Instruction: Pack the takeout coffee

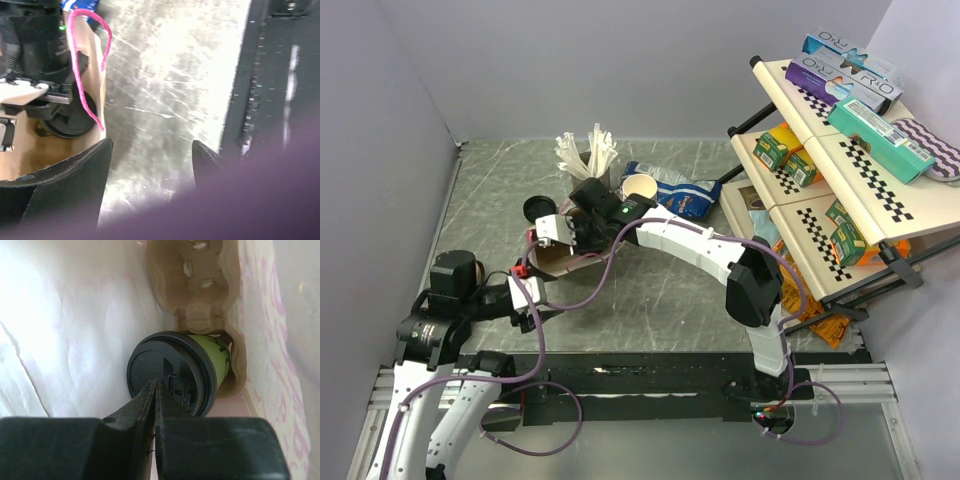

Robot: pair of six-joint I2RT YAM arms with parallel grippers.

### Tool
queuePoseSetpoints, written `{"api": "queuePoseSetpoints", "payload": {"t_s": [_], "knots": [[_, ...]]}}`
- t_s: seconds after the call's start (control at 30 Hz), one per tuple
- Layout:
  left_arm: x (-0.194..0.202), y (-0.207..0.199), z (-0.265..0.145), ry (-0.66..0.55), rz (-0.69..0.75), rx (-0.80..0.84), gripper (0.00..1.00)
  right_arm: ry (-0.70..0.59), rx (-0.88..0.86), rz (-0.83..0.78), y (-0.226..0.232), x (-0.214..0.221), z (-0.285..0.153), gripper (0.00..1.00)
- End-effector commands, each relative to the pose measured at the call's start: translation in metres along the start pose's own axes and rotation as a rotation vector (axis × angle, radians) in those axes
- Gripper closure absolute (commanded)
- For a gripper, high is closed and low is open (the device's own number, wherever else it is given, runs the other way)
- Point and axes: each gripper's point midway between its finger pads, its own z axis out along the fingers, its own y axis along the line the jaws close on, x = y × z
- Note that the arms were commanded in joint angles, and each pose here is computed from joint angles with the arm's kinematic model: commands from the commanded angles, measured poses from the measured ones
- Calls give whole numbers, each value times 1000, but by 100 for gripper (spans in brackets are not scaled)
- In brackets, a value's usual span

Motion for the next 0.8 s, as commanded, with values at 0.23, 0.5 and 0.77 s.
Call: {"api": "queuePoseSetpoints", "payload": {"t_s": [0.23, 0.5, 0.77], "knots": [[18, 60, 16, 75, 159, -140, 33, -31, 25, 67, -11, -20, -7, 93], [43, 70, 38, 166, 139, -110, 53, -29, 16, 69, -12, -21, -5, 93], [52, 71, 56, 225, 131, -82, 72, -29, 22, 73, -12, -21, -8, 93]]}}
